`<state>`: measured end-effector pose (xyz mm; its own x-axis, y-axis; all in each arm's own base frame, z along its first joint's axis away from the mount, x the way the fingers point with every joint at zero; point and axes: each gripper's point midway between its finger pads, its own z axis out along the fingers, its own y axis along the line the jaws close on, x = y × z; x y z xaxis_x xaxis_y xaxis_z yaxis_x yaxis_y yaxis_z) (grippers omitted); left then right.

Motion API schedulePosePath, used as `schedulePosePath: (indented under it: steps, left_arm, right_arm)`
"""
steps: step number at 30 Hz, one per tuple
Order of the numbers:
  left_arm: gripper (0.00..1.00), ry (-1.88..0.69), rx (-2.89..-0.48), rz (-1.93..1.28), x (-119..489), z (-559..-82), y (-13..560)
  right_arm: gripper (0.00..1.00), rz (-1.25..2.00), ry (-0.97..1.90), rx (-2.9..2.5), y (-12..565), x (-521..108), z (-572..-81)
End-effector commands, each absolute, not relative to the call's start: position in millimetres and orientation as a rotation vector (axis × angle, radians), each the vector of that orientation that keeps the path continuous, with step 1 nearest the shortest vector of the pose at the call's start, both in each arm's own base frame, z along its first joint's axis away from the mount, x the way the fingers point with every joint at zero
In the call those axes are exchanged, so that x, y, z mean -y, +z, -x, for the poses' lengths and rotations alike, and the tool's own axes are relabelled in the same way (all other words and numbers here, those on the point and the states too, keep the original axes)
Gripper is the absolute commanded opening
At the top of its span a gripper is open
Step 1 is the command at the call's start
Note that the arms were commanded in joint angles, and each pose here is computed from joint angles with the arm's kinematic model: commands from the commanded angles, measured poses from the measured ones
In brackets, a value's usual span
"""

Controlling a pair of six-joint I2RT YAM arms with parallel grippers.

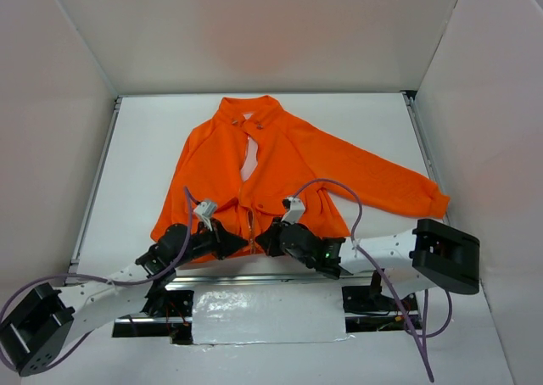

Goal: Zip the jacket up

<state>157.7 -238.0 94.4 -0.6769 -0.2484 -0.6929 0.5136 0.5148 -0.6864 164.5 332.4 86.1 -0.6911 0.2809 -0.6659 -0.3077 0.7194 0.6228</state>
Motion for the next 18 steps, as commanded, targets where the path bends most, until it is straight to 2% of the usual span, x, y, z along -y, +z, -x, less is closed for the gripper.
schedulePosePath:
  steps: [1, 8, 18]
  left_arm:
    - [0.00, -1.300, -1.925, -0.231, 235.8, -142.4, 81.2]
    - [0.00, -1.219, -2.013, -0.196, 229.6, -145.5, 53.7]
    - [0.00, -1.159, -2.127, -0.155, 224.5, -139.3, 24.7]
  right_arm:
    - [0.00, 0.008, 1.006, -2.073, 104.6, -349.2, -173.2]
    - [0.00, 0.016, 0.954, -2.118, 82.6, -346.4, -173.6]
    - [0.00, -0.013, 0.941, -2.088, 91.6, -338.5, -190.4]
